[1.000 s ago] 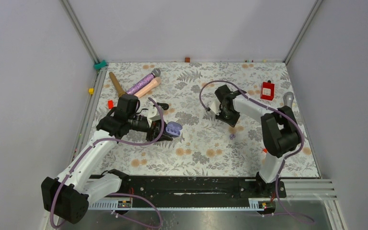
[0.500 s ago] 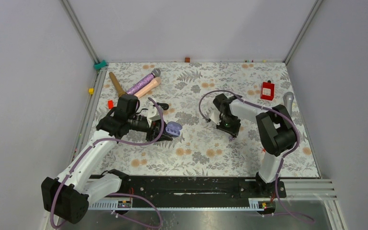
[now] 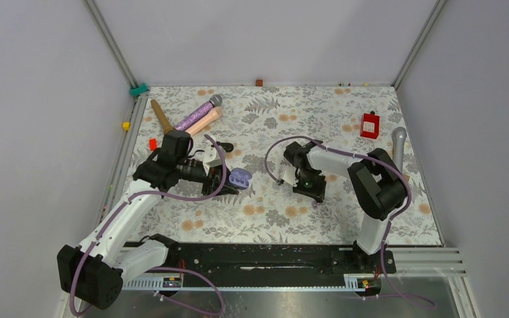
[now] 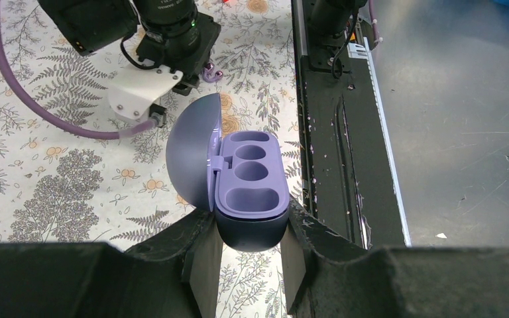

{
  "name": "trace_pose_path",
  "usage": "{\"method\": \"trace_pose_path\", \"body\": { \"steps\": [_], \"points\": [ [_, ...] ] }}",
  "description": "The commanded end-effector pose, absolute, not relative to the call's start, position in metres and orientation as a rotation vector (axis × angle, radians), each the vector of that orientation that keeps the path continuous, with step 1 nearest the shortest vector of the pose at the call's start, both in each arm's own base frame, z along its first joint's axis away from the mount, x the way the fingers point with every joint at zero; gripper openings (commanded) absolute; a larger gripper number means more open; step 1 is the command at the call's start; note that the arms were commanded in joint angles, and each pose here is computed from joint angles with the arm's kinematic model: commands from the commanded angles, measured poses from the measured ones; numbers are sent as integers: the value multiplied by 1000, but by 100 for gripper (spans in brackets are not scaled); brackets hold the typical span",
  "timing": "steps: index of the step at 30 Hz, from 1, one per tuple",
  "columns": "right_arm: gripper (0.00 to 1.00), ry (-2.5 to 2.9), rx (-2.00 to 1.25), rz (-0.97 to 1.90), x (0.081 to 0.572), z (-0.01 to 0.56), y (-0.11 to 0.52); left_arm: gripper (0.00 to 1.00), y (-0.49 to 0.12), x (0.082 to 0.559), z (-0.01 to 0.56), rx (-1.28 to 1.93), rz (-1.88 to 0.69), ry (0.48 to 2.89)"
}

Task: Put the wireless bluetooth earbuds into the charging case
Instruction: Pick up the earbud from the center of the board.

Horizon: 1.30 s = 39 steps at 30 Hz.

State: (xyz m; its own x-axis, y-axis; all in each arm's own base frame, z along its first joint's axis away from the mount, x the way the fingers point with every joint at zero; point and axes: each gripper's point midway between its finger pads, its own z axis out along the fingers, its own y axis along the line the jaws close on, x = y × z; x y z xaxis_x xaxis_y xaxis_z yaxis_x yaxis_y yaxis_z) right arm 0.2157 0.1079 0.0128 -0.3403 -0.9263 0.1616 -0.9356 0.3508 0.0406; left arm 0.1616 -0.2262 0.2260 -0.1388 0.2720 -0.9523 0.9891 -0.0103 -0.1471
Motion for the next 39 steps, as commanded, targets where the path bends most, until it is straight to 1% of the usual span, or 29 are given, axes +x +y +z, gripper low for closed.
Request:
{"method": "trace_pose_path", "body": {
  "steps": [1, 8, 21, 28, 31, 37, 39],
  "points": [
    [22, -2397, 1697, 84, 194, 28, 100, 0, -228, 157, 238, 1377, -1214, 1412],
    [22, -2355, 1703, 46, 178, 30, 101, 0, -227, 157, 238, 1375, -1216, 1412],
    [21, -2274, 1801, -78, 151, 40, 131, 0, -227, 159, 237, 1370, -1214, 1418],
    [22, -2241, 1808, -51, 154, 30, 135, 0, -226, 161, 236, 1368, -1211, 1425],
    [21, -2269, 1839, 12, 166, 29, 135, 0, -226, 162, 235, 1367, -1208, 1429],
    [22, -2250, 1869, 21, 174, 27, 140, 0, -227, 164, 233, 1364, -1211, 1441],
    [23, -2244, 1889, 63, 180, 27, 138, 0, -227, 165, 232, 1363, -1210, 1445]
  ]
}}
